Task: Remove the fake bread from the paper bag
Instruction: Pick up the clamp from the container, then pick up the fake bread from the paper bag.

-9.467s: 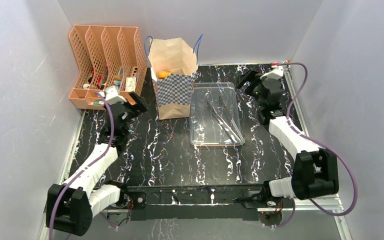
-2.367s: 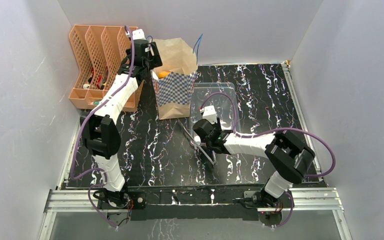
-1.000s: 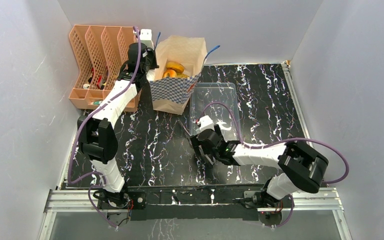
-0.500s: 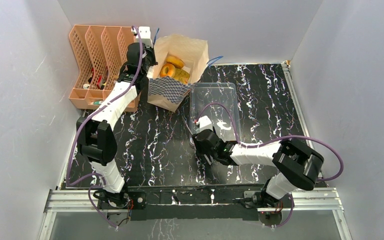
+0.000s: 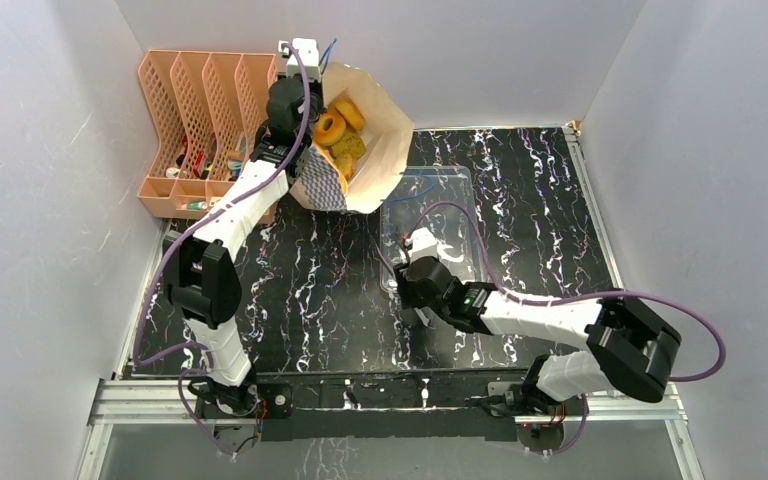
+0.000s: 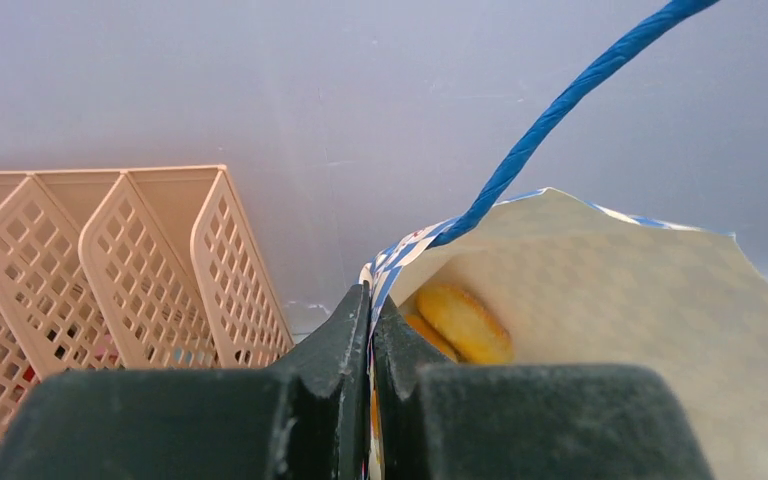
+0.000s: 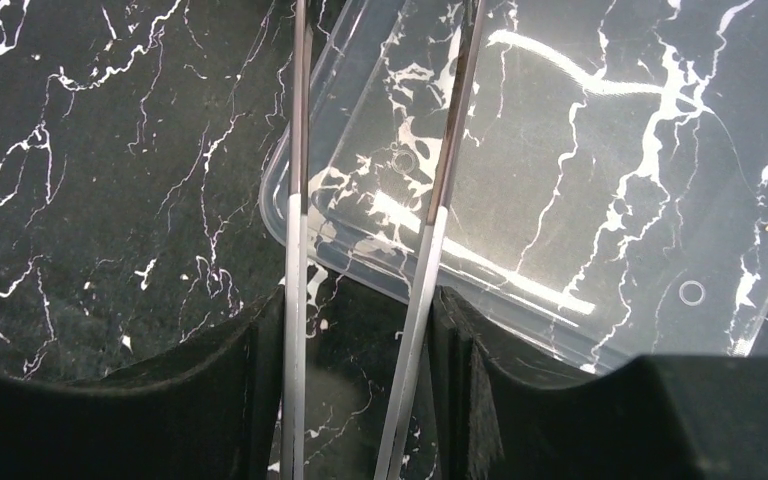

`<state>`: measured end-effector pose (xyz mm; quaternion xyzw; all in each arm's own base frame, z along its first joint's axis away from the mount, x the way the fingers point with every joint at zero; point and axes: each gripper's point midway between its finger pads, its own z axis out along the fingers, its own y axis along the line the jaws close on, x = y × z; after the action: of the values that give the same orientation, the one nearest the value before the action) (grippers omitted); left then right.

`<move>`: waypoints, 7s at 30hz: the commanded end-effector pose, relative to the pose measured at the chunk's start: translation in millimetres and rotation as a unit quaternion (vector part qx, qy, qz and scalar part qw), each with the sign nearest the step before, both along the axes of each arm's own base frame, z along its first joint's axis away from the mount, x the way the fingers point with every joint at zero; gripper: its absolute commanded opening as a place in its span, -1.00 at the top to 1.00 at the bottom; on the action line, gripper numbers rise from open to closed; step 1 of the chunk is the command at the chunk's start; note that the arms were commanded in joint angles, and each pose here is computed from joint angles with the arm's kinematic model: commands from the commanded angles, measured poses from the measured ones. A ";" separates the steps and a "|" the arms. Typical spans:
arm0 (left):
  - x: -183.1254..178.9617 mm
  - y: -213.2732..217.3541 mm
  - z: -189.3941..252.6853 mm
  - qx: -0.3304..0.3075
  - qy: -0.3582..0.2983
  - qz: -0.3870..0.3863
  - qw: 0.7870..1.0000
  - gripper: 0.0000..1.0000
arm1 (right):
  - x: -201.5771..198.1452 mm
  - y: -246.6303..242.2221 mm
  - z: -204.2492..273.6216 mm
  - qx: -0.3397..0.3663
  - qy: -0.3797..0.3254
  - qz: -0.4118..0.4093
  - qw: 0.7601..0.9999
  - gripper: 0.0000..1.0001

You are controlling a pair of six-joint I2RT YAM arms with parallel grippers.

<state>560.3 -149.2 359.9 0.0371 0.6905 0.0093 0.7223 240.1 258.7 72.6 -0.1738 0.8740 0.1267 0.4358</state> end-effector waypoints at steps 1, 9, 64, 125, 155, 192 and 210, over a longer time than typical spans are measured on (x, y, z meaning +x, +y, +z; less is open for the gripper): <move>-7.4 6.1 71.5 -0.006 -0.101 0.022 0.995 1.00 | -4.1 -0.2 16.9 0.030 -0.004 -0.008 1.000 0.18; -13.3 -6.3 53.4 0.016 -0.095 -0.005 0.995 1.00 | -18.4 -13.2 18.0 0.044 0.021 -0.024 0.999 0.27; -93.4 -50.8 -8.3 0.042 -0.056 -0.117 0.991 1.00 | 16.5 -85.3 223.5 0.156 -0.178 -0.215 0.948 0.39; -146.2 -93.7 -37.7 0.087 0.012 -0.217 0.972 1.00 | 69.9 65.8 136.5 0.387 0.048 -0.036 0.920 0.48; -147.6 -107.5 -48.9 0.090 0.029 -0.252 0.963 1.00 | 125.6 82.4 122.5 0.503 0.084 -0.048 0.859 0.36; -151.4 -118.2 -59.1 0.089 0.040 -0.264 0.960 1.00 | 144.8 104.5 126.9 0.540 0.089 -0.010 0.837 0.86; -136.9 -106.5 -60.6 0.090 0.030 -0.213 0.972 1.00 | 109.4 77.3 142.6 0.528 0.076 -0.007 0.846 1.00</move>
<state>419.0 -254.9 284.3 0.2688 0.6976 -0.0846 0.6587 358.0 342.8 155.1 0.1340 0.7568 0.5406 0.3421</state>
